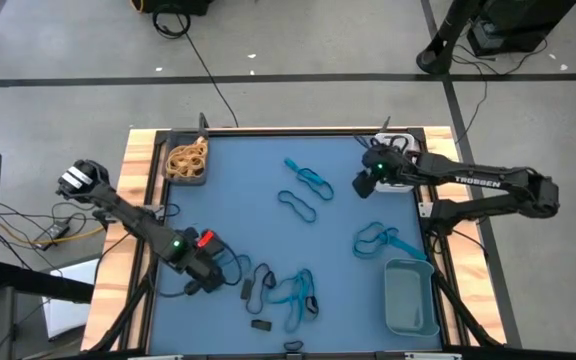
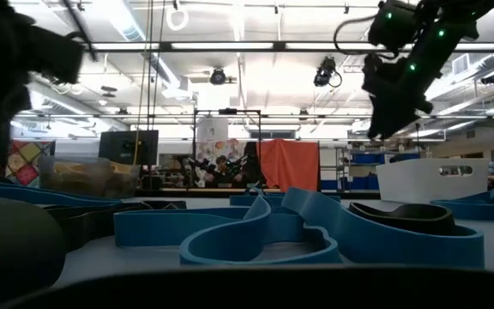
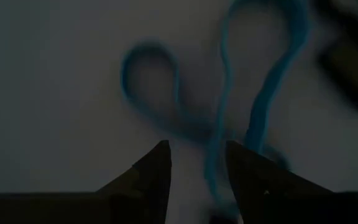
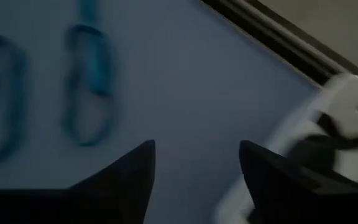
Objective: Sort rubber bands into baskets
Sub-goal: Put the black rubber band into the white bin
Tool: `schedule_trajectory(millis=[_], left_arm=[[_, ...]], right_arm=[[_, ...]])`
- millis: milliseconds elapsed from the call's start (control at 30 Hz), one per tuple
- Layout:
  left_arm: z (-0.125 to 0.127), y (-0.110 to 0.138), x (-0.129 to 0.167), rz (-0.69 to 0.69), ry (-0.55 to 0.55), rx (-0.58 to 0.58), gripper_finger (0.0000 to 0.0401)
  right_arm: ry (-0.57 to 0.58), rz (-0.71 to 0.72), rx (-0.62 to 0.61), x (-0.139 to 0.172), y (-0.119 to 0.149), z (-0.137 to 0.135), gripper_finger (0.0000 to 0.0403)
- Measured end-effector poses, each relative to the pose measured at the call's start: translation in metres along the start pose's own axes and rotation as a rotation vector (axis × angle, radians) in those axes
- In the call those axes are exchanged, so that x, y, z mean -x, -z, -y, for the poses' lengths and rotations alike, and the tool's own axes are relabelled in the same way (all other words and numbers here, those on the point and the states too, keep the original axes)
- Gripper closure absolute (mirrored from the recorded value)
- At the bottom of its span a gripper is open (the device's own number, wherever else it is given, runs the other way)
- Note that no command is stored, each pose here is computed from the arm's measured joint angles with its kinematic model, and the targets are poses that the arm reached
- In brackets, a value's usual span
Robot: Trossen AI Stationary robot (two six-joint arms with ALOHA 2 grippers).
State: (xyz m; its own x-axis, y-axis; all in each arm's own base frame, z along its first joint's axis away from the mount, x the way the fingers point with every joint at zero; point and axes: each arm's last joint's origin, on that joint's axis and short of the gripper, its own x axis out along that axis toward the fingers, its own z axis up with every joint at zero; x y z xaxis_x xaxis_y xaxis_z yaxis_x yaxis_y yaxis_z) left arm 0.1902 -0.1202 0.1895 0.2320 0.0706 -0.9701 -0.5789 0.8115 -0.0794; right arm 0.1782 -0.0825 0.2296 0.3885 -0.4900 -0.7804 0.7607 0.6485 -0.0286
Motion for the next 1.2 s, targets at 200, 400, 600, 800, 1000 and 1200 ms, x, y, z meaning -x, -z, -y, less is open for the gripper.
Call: schedule_trajectory(millis=[200,400,600,800,1000,1200], left_arm=[[-0.002,0.017,0.003,-0.095,-0.044,0.037,0.0245],[0.010,0.039,0.004,-0.206,0.067,0.014,0.0245],[0.008,0.058,-0.011,-0.223,0.123,0.011,0.0245],[-0.007,0.067,-0.029,-0.248,0.074,0.051,0.0245],[-0.009,0.068,-0.031,-0.251,0.076,0.037,0.0292],[-0.008,0.067,-0.031,-0.232,0.087,0.040,0.0388]], right_arm=[[-0.134,0.051,0.048,0.009,0.005,-0.028,0.0179],[-0.215,0.040,0.084,0.019,0.016,-0.048,0.0196],[-0.237,0.057,0.095,0.027,0.026,-0.061,0.0205],[-0.268,0.056,0.110,0.033,0.032,-0.069,0.0212],[-0.277,0.076,0.101,0.036,0.034,-0.074,0.0232],[-0.306,0.142,0.102,0.042,0.035,-0.083,0.0265]])
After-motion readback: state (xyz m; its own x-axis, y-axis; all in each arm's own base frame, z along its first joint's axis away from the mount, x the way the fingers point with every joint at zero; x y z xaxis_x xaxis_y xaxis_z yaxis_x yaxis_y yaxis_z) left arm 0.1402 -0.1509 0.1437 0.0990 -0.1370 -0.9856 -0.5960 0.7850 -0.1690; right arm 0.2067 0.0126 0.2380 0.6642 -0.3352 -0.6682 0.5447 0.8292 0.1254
